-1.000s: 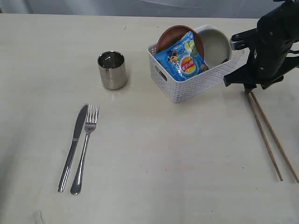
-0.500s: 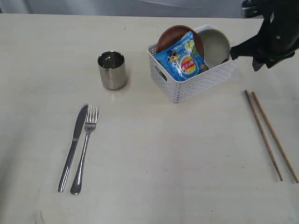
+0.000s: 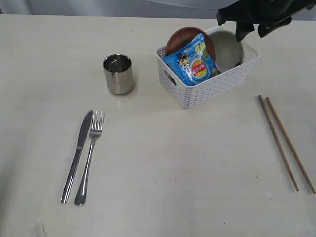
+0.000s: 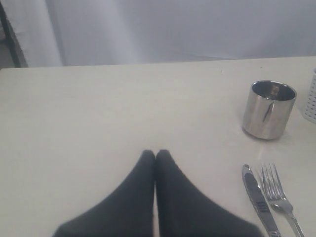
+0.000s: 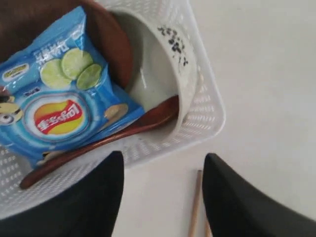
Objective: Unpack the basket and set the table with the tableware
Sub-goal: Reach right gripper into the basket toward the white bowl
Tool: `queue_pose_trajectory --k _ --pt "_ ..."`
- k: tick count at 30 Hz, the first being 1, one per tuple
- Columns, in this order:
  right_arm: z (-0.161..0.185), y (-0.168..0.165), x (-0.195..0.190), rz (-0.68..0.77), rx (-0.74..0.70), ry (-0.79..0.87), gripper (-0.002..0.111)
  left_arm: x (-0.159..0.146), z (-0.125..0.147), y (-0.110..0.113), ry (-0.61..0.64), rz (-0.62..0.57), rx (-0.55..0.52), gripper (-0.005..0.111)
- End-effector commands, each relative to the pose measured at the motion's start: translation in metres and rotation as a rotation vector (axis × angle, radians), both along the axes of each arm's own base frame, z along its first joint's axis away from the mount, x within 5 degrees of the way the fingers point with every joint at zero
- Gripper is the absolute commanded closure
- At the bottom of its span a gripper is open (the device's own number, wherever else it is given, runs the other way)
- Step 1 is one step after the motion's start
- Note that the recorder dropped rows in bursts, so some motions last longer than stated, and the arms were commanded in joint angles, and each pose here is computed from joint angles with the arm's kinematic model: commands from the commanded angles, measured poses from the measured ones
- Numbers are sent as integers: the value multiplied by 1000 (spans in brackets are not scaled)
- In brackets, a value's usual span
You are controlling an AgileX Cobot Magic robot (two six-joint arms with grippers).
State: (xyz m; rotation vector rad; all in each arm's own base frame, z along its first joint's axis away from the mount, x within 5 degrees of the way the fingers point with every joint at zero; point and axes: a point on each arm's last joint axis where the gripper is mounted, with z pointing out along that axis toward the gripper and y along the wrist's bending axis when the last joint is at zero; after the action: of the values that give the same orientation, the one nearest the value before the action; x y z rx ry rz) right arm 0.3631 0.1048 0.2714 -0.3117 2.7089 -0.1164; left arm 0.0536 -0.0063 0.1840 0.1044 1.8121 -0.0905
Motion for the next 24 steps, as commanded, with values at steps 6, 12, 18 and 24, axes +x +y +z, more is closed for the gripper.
queue_pose_trajectory --k 6,12,18,24 --pt "-34 21 17 30 -198 -60 60 0 0 0 -7 -7 -3 107" --pt "-58 18 29 11 -285 -68 60 0 0 0 -7 -6 -6 107" --pt "-75 21 37 30 -298 -73 62 0 0 0 -7 -6 -6 107" --pt "-77 24 40 50 -274 -101 88 0 0 0 -7 -6 -6 107"
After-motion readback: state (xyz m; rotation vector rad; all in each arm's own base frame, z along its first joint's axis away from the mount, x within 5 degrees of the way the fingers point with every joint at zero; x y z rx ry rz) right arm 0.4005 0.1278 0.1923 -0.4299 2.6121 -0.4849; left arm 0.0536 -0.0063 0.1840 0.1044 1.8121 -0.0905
